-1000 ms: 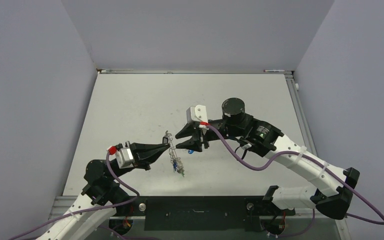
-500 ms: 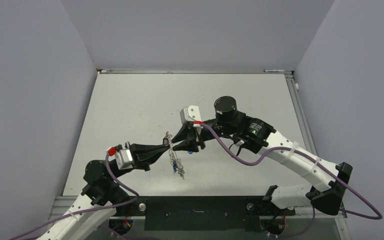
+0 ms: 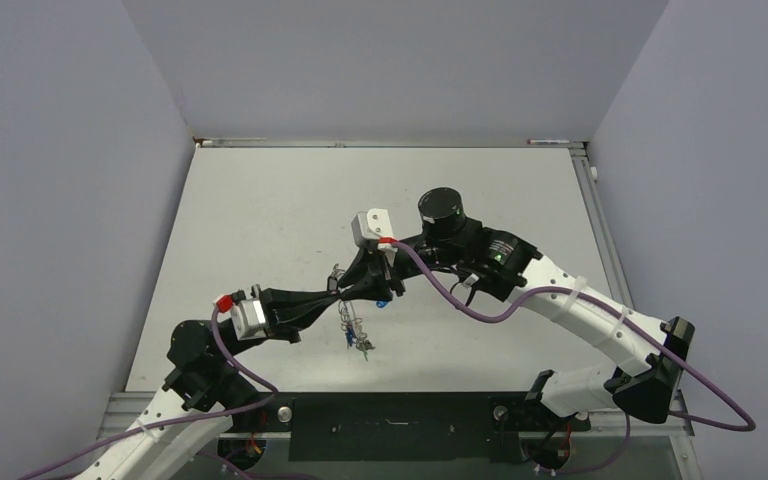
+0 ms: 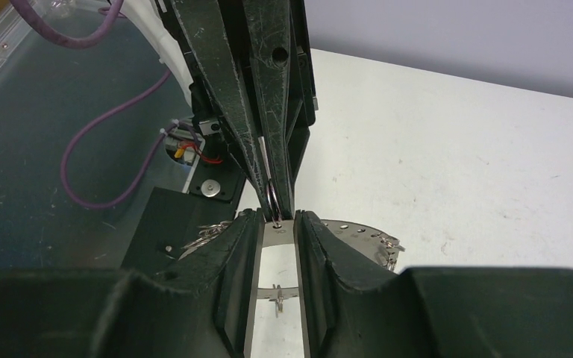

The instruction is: Put the keys on the keyring

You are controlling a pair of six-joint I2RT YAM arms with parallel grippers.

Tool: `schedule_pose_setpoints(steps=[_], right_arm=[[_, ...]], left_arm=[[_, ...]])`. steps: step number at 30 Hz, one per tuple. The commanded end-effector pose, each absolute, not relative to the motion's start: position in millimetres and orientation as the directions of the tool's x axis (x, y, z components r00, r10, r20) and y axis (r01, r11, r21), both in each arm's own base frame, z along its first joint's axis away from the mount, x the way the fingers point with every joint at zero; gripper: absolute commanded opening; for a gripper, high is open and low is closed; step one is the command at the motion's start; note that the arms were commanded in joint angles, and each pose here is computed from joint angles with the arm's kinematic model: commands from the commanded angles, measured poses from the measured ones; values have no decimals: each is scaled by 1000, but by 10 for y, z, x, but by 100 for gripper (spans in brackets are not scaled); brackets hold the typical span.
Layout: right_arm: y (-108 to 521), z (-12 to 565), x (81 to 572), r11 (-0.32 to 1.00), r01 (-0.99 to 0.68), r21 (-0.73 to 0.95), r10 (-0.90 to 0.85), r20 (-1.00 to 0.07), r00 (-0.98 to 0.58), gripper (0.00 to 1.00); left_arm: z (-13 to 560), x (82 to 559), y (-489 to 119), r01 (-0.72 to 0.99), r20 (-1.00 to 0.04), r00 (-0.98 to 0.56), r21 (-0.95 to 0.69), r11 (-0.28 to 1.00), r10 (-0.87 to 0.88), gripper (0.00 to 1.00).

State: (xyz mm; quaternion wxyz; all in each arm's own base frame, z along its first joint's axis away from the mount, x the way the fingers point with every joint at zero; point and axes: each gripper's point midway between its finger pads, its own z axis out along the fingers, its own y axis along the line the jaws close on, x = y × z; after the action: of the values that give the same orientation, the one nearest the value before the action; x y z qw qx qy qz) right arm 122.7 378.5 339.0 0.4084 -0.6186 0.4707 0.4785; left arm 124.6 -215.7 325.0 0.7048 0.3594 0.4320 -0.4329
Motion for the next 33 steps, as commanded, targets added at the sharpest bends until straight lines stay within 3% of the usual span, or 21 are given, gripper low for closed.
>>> schedule_pose_setpoints(steps=[1,13,24,28,33], right_arm=[[3806,3604,1209,-263,-958,-115,-130,-980,153,24],[3817,3559,1149,-307,-947,-93,-144,-979,143,23],[3903,3426,1082,-354,-933,-67,-190,-972,141,14],[3928,3392,1048,-366,-928,-66,-204,-968,149,5],[3916,3422,1029,-369,-926,-80,-192,-968,161,5]], left_arm=[[3507,1166,-2090,908,-874,327,184,377,-360,0],[3509,1170,-2095,908,-873,327,184,376,-361,0],[3500,1178,-2108,910,-876,323,184,372,-357,0],[3494,1184,-2107,909,-877,323,183,374,-355,0],[3487,1209,-2093,905,-879,320,174,388,-353,0]])
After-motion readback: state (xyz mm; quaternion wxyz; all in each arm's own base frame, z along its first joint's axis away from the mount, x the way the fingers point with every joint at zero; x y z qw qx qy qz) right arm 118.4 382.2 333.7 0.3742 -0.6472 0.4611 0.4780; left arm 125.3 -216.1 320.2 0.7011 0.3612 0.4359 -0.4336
